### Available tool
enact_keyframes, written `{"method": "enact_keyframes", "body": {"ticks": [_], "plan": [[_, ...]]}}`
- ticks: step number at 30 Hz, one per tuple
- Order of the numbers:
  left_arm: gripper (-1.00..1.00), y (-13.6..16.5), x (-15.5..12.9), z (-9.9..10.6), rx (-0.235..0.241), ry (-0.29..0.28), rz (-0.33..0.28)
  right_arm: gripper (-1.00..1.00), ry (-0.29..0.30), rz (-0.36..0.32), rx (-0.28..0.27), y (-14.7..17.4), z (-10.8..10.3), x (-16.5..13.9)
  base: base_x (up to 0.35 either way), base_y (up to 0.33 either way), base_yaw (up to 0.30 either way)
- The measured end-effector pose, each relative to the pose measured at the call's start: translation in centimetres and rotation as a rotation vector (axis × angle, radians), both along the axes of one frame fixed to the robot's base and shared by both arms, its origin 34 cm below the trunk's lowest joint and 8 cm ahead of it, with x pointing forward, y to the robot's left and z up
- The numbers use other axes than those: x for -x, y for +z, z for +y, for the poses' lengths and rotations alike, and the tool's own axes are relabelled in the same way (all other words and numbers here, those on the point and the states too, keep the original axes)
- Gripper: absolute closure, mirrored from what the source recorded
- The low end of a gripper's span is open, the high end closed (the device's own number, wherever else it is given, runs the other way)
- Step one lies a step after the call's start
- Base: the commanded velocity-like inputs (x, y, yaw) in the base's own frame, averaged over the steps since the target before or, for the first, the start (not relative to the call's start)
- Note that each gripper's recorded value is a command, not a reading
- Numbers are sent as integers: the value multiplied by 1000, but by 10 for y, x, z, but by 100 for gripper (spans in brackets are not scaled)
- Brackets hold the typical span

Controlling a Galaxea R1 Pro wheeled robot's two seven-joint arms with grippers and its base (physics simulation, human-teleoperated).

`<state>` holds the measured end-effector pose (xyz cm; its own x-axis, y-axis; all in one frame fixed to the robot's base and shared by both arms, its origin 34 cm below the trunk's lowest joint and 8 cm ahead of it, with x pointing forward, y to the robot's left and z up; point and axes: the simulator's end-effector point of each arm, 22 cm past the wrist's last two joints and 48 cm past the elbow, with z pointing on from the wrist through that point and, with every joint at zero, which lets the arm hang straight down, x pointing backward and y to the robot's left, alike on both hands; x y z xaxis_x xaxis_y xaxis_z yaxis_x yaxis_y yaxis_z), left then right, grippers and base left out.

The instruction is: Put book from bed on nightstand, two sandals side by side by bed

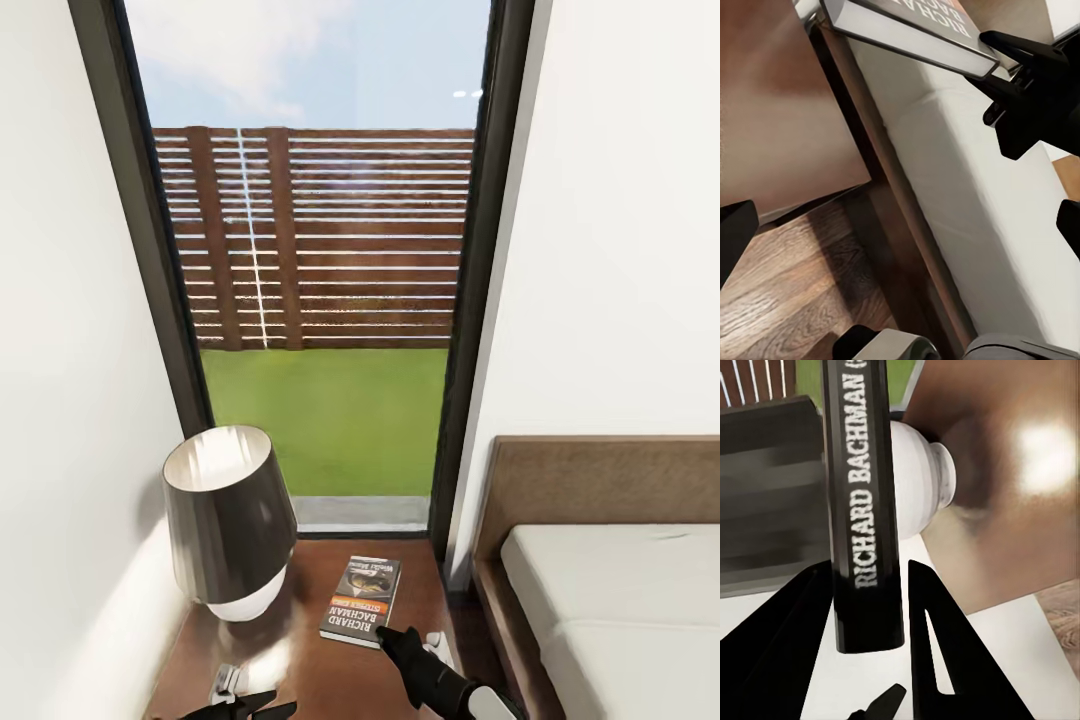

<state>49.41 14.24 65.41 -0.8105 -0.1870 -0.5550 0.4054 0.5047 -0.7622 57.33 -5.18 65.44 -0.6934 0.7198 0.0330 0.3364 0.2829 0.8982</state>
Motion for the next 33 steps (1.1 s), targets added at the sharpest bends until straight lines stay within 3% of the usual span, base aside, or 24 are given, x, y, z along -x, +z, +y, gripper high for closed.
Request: {"method": "enact_keyframes", "body": {"ticks": [33], "plan": [[-100,-50,3,0,0,0,-1,100,0,-1,0,-50,0,3,0,0,0]]}}
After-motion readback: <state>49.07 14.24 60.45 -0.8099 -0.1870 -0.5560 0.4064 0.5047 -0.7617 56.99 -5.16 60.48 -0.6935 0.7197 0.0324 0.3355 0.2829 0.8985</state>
